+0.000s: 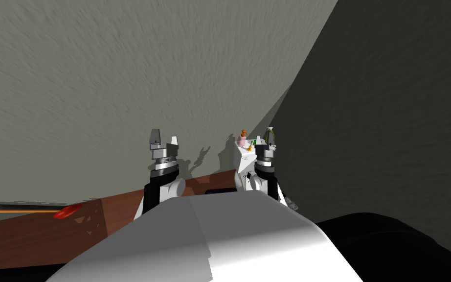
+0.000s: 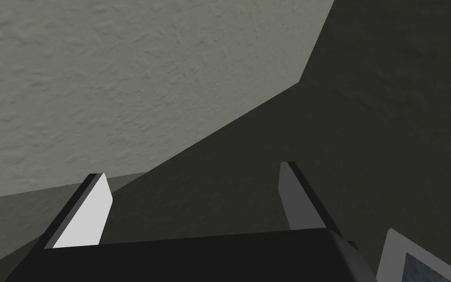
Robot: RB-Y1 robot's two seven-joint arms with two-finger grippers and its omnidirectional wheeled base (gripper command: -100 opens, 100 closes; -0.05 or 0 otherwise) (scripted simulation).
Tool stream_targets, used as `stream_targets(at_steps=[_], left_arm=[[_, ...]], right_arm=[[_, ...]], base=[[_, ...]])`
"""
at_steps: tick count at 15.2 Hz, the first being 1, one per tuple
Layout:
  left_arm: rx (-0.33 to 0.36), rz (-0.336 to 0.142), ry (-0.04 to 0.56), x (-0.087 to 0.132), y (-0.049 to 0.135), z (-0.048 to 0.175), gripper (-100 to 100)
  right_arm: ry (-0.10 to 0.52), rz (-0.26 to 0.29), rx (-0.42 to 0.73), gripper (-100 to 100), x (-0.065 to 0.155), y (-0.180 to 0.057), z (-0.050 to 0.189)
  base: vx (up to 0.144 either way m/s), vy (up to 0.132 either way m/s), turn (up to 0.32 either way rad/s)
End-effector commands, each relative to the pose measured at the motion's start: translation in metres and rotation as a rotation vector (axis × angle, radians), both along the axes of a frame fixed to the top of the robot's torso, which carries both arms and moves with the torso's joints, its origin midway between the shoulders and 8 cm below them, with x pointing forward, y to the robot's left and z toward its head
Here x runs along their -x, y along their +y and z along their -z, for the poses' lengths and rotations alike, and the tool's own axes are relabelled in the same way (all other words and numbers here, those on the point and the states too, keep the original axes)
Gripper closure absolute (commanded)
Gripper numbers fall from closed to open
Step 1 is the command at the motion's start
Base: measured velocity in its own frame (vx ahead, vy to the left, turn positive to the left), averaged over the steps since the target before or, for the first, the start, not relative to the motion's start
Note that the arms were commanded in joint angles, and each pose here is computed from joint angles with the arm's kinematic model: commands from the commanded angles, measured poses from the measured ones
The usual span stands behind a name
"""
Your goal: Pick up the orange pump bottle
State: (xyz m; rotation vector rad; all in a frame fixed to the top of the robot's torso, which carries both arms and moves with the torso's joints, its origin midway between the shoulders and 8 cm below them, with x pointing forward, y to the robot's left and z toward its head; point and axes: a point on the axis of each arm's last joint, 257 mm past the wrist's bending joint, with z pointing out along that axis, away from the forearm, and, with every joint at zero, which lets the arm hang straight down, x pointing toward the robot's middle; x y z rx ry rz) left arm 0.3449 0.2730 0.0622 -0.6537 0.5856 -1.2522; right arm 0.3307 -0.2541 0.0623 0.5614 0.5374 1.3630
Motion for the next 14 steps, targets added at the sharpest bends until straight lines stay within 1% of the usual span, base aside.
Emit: stream_targets(at_steps=[1,5,6,8,9,11,12,14], left_arm=[[0.000,0.000,0.000,0.000,0.000,0.000,0],[0.000,0.000,0.000,0.000,0.000,0.000,0],[0.000,0.000,0.000,0.000,0.000,0.000,0],[0.000,0.000,0.000,0.000,0.000,0.000,0],[0.000,0.000,0.000,0.000,0.000,0.000,0],[0.000,0.000,0.000,0.000,0.000,0.000,0],[0.000,0.000,0.000,0.000,0.000,0.000,0],[0.000,0.000,0.000,0.000,0.000,0.000,0]], right_arm=[[0.014,-0.008,0.036,-100,-0.003,0.004,0.003],[0.081,-0.011,0.167,-100,-0.017,0.014,0.020],[0.081,-0.011,0.167,-100,-0.017,0.014,0.020],[0.128,0.001,0.248,-100,-0.028,0.017,0.034],[0.128,0.001,0.248,-100,-0.028,0.017,0.034],[0.182,0.021,0.337,-100,-0.040,0.017,0.050],[0.182,0.021,0.337,-100,-0.040,0.017,0.050],[0.240,0.050,0.433,-100,-0.053,0.014,0.069]], base=[[0.001,0.009,-0.005],[0.008,0.042,-0.027],[0.010,0.060,-0.030],[0.014,0.065,-0.026],[0.010,0.069,-0.029],[0.022,0.069,-0.035],[0.027,0.070,-0.028],[0.022,0.078,-0.032]])
